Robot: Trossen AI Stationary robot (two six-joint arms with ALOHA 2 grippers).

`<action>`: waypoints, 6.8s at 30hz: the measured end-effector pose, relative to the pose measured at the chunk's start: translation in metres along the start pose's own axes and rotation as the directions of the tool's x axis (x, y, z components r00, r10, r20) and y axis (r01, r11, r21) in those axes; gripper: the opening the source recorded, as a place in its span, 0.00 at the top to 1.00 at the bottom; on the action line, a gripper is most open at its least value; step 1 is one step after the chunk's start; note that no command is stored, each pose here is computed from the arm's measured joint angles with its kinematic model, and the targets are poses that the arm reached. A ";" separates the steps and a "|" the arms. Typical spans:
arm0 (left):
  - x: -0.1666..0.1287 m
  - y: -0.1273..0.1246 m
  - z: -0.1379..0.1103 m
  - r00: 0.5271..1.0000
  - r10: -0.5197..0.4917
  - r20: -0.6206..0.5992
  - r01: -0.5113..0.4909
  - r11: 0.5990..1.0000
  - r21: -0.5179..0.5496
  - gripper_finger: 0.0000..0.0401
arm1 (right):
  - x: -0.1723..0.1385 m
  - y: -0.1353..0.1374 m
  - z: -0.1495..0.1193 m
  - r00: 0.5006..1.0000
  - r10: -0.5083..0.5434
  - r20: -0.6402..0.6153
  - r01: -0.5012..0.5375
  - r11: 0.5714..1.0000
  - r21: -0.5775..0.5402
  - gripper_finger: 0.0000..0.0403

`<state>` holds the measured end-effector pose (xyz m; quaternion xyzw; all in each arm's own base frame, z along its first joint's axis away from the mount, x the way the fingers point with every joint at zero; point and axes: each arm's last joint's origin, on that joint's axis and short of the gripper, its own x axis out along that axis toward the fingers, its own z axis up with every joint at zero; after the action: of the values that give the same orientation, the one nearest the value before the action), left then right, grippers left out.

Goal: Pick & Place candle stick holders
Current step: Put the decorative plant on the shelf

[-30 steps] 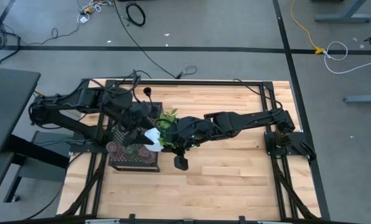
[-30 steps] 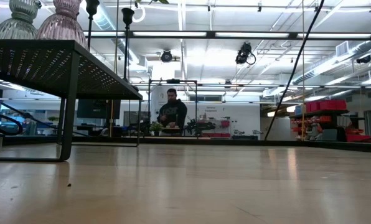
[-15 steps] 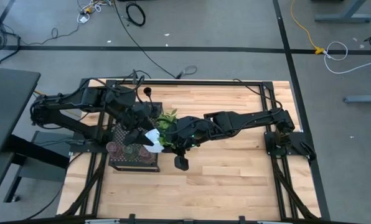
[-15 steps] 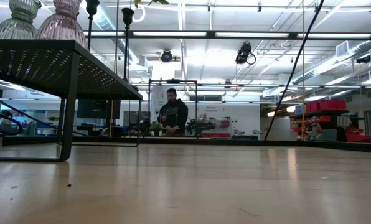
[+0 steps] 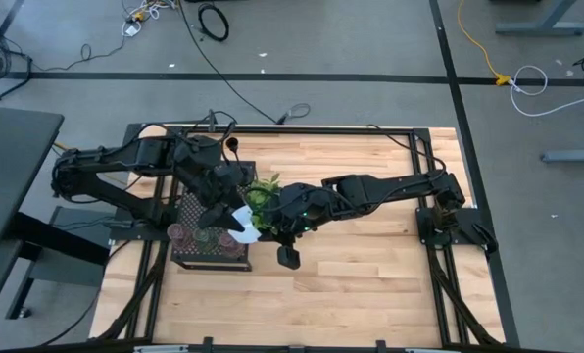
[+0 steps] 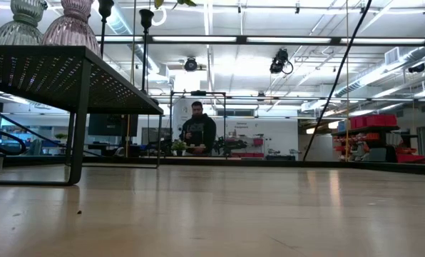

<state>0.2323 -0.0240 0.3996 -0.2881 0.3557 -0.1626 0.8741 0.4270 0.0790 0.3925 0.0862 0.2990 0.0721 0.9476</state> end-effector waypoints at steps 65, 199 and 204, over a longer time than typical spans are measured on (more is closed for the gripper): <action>-0.007 -0.002 0.000 0.996 0.060 0.060 -0.064 0.995 0.070 0.27 | -0.001 -0.010 0.006 0.999 0.042 0.033 -0.043 0.998 0.035 1.00; -0.099 0.063 -0.207 0.785 -0.120 0.608 -0.157 0.910 0.383 0.28 | -0.040 0.003 0.043 0.913 -0.022 0.408 -0.110 0.948 0.298 0.74; -0.097 0.064 -0.207 0.790 -0.104 0.604 -0.189 0.896 0.402 0.28 | -0.040 0.003 0.044 0.911 -0.022 0.412 -0.115 0.945 0.305 0.74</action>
<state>0.0220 -0.0067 0.2907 -0.1105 0.0143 -0.1166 0.9869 0.4199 0.0690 0.4504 0.2604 0.0994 0.0255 0.9600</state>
